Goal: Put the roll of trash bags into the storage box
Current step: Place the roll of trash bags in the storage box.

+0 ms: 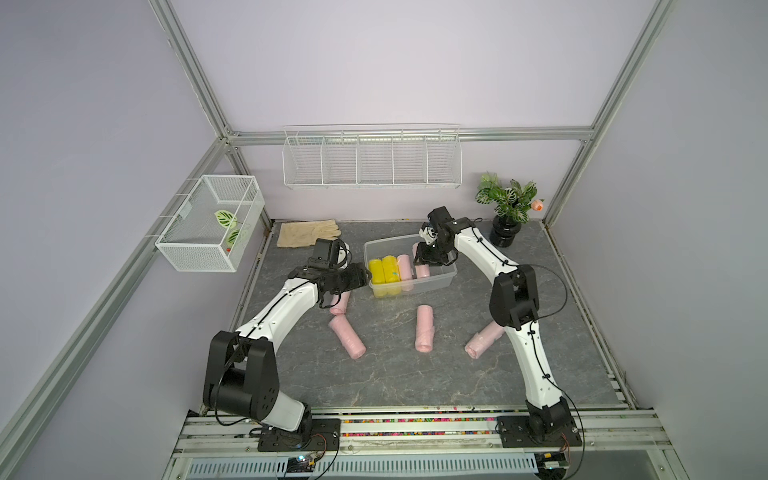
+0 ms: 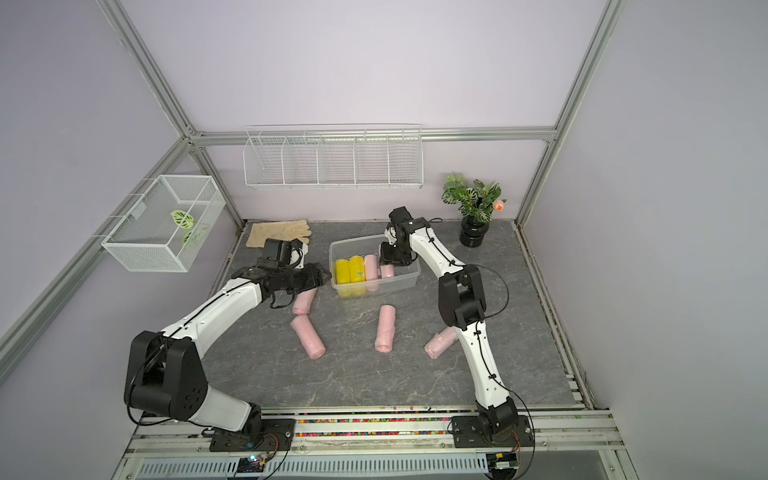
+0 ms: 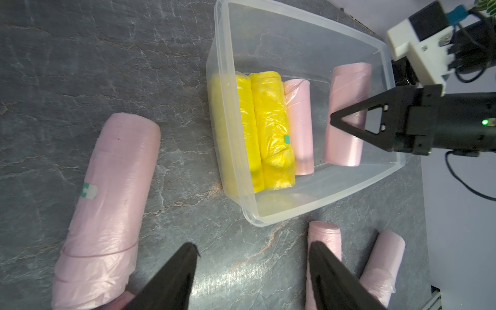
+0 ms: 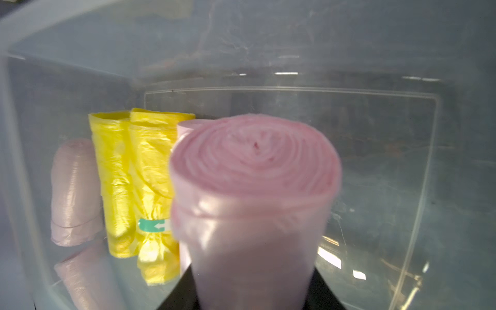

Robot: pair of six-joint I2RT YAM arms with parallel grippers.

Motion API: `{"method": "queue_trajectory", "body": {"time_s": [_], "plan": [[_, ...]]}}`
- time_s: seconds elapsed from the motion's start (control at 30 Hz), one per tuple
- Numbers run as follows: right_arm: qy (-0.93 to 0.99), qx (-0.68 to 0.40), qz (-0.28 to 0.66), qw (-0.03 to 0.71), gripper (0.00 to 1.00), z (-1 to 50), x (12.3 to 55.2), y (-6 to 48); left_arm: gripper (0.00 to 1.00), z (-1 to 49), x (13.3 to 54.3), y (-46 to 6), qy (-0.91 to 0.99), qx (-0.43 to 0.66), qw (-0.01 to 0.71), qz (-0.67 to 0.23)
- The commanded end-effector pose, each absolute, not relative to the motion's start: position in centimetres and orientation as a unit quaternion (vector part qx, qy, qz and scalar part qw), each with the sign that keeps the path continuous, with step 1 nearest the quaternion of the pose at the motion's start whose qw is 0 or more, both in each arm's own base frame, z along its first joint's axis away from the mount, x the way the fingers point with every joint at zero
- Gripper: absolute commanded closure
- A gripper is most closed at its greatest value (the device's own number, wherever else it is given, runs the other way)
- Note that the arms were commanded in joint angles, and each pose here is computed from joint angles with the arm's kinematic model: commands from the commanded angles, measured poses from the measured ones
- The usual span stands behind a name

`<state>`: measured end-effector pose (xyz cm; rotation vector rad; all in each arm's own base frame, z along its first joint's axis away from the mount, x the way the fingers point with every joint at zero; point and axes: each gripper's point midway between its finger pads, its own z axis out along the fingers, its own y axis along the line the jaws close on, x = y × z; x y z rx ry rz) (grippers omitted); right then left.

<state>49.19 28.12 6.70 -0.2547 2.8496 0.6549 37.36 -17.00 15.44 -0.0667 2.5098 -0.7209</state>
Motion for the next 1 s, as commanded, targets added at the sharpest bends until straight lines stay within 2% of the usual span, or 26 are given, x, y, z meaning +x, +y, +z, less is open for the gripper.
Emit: {"method": "queue_trajectory", "body": {"time_s": [0.0, 0.63, 0.97], "plan": [[0.964, -0.084, 0.236, 0.088, 0.58, 6.2, 48.8, 29.0, 0.29, 15.9, 37.1, -16.6, 0.926, -0.027, 0.267, -0.264], [0.963, -0.089, 0.25, 0.043, 0.57, 4.4, 47.1, 30.1, 0.29, 16.0, 37.1, -16.7, 0.926, -0.027, 0.267, -0.266], [0.963, -0.088, 0.253, 0.032, 0.47, 4.2, 46.7, 30.1, 0.29, 16.1, 37.0, -16.6, 0.926, -0.026, 0.268, -0.265]]}}
